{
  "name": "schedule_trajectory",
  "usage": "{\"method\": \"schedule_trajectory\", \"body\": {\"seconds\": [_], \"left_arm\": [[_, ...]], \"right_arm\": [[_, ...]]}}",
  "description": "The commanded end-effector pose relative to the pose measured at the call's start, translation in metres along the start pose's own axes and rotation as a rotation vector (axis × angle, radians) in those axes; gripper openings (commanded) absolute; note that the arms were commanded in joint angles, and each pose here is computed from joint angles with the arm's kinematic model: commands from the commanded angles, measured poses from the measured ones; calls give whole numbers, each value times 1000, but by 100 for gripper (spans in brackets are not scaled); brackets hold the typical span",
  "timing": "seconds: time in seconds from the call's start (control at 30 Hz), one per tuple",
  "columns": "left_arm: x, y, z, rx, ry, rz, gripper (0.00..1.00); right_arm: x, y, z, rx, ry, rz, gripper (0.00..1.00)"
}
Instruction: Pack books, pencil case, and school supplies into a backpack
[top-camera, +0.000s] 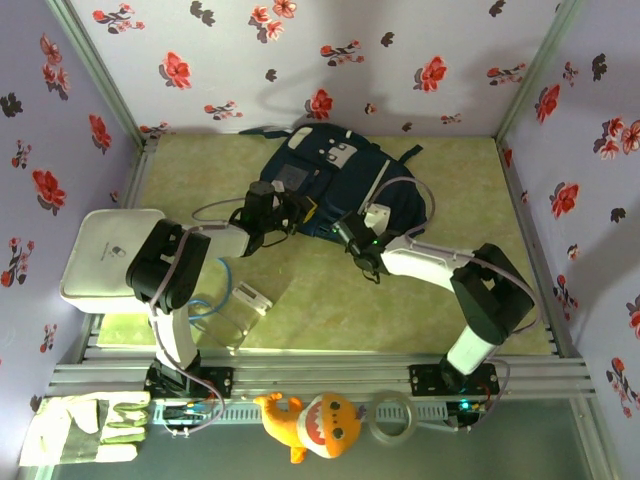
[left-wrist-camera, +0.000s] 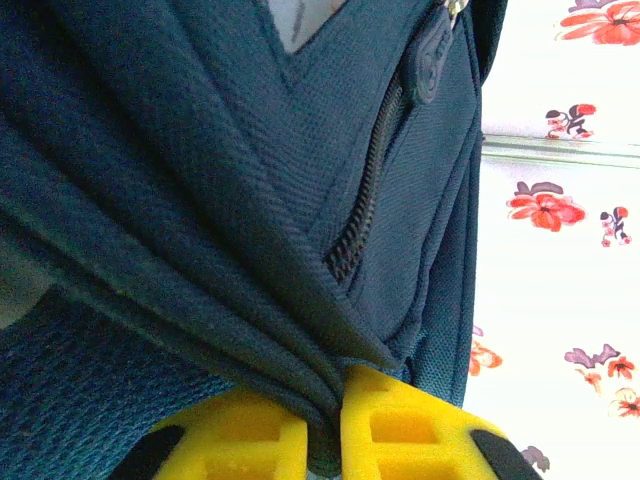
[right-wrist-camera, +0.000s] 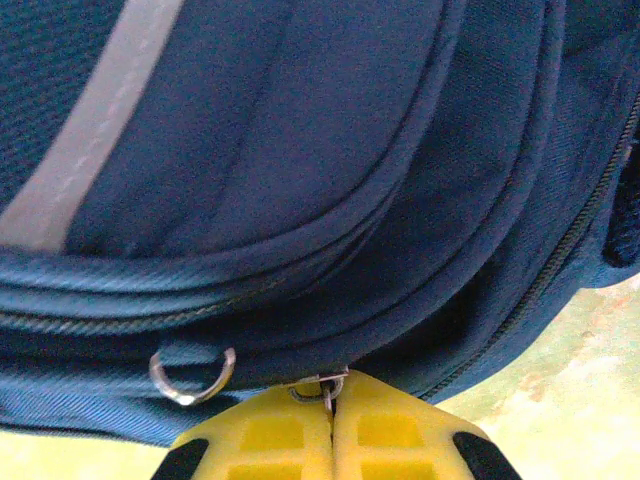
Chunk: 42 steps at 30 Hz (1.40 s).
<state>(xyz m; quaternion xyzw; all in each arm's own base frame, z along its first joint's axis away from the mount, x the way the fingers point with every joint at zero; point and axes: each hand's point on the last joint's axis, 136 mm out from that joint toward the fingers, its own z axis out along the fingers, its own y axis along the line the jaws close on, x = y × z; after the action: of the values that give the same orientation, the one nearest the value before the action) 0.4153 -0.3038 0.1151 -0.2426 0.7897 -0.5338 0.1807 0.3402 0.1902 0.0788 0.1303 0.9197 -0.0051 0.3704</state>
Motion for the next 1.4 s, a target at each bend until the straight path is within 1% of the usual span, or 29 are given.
{"method": "schedule_trajectory", "body": {"seconds": [0.0, 0.2, 0.3, 0.4, 0.47, 0.5, 0.6, 0.7, 0.83, 0.9, 0.97, 1.0, 1.03, 1.1, 1.2, 1.3, 1.37], "left_arm": [[-24, -11, -7, 27, -61, 48, 0], [-24, -12, -7, 26, -58, 47, 0], [-22, -13, -7, 28, -52, 48, 0], [-23, -14, -7, 31, -52, 49, 0], [-23, -14, -7, 30, -52, 50, 0], [-23, -14, -6, 30, -51, 51, 0], [-25, -13, -7, 25, -54, 54, 0], [-30, -9, -9, 14, -63, 54, 0], [-38, -2, -12, -9, -68, 68, 0], [-37, -2, -11, -18, -44, 94, 0], [-35, 0, -12, -32, -20, 122, 0], [-35, 1, -13, -43, -13, 136, 3], [-35, 3, -15, -54, -11, 147, 9], [-39, 9, -23, -83, -14, 170, 27], [-47, 16, -40, -110, -37, 187, 41], [-55, 20, -60, -123, -67, 195, 48], [-59, 21, -72, -122, -87, 197, 50]], "right_arm": [[-1, -23, 2, 77, 22, -69, 5], [-7, 2, 11, -3, 45, -157, 13], [-8, 7, 14, -17, 51, -172, 17], [-7, 10, 17, -26, 58, -191, 18], [-6, 10, 18, -23, 60, -199, 17], [-6, 8, 18, -16, 57, -200, 12], [-12, -1, 15, 9, 30, -188, 6], [-21, -20, 12, 59, 0, -150, 5], [-30, -49, 15, 110, 16, -83, 4], [-36, -44, 14, 81, 13, -103, 3], [-39, -27, 10, 10, 26, -140, 1], [-40, -14, 8, -44, 35, -165, 1], [-39, -2, 6, -91, 44, -189, 1], [-38, 30, -2, -186, 45, -270, 0], [-30, 78, -15, -318, 70, -371, 0], [-21, 119, -21, -436, 98, -416, 0], [-17, 143, -26, -501, 108, -430, 0]]}}
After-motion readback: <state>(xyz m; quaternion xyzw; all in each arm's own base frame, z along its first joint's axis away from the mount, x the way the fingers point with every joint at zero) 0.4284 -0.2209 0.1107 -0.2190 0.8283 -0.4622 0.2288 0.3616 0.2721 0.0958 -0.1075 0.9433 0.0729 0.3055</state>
